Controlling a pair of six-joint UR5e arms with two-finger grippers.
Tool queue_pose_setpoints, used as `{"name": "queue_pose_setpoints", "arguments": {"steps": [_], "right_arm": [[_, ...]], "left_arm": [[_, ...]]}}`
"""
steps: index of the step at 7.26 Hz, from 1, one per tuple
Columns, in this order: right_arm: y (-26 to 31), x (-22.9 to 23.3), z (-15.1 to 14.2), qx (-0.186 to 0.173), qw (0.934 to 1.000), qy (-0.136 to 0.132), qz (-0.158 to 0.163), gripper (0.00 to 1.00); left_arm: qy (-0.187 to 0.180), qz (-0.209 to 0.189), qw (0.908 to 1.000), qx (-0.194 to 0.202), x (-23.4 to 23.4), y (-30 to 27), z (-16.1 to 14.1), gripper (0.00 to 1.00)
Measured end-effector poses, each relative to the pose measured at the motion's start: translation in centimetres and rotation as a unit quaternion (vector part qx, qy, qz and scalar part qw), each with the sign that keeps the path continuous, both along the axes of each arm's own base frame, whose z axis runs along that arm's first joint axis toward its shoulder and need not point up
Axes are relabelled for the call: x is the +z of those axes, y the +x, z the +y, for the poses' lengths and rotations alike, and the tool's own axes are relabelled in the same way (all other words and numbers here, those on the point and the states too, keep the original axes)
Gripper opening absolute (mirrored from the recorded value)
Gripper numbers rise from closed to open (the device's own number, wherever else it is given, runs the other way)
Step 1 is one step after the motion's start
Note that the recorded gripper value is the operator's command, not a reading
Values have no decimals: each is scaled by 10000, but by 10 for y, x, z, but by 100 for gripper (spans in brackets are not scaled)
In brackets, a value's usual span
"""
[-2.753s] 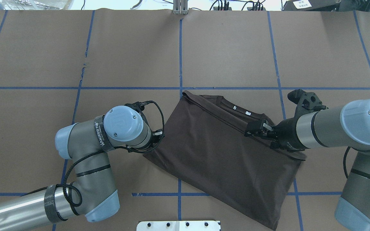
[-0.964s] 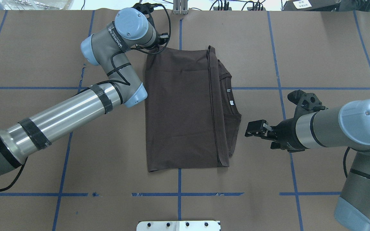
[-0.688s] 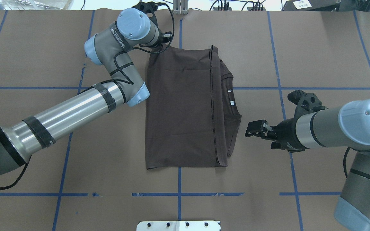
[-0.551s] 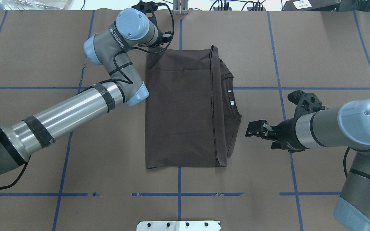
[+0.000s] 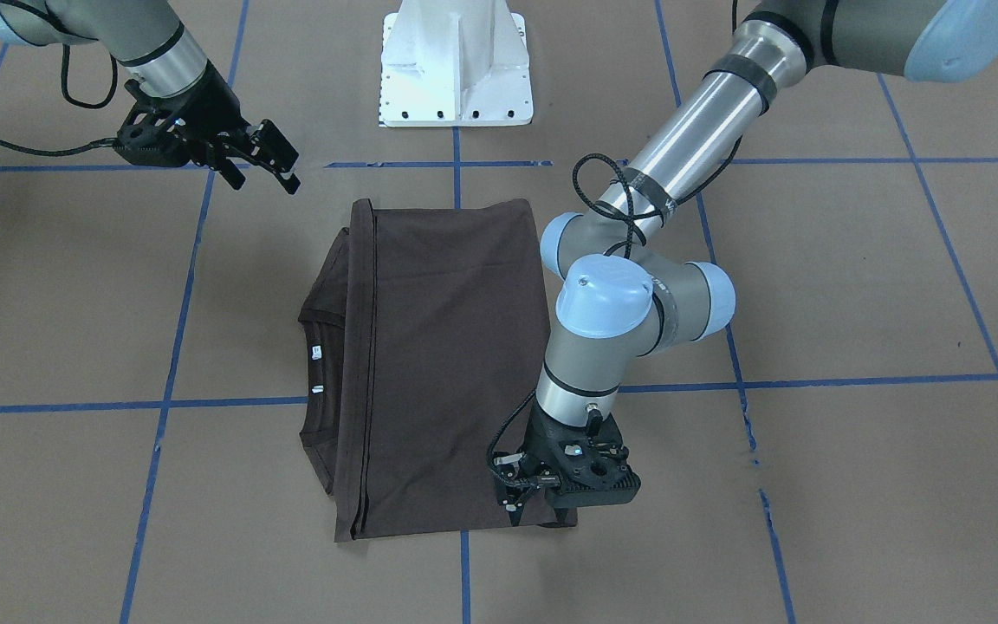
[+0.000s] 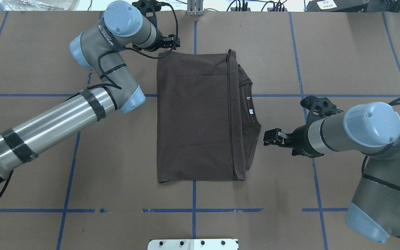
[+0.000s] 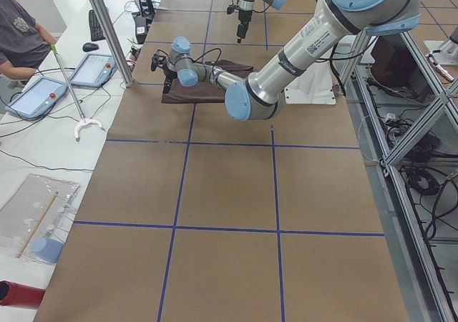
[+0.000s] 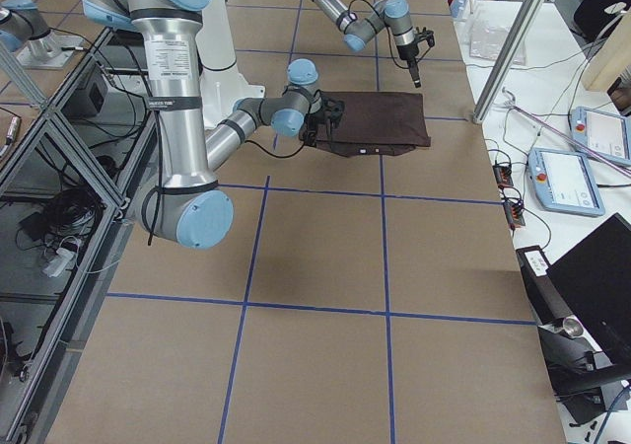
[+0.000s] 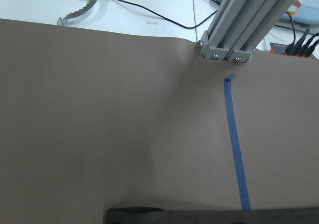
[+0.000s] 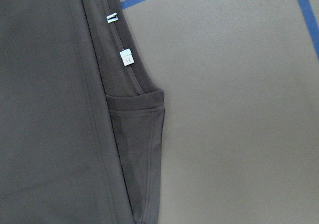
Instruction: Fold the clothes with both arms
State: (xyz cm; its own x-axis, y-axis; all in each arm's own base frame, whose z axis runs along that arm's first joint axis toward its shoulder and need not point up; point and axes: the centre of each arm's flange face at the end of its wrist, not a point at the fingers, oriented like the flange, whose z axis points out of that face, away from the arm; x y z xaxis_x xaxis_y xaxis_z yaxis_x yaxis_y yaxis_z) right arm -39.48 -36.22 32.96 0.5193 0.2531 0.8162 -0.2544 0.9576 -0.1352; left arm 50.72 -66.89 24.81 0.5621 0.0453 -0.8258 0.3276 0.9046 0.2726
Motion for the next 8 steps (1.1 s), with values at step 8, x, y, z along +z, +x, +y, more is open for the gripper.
{"name": "queue_pose_setpoints", "arguments": {"steps": [8], "right_arm": [[-141,-49,27,-960,9845,-114,1461,100]], "left_arm": [[-291,75,9978,594,-50,-102,128,100]]}}
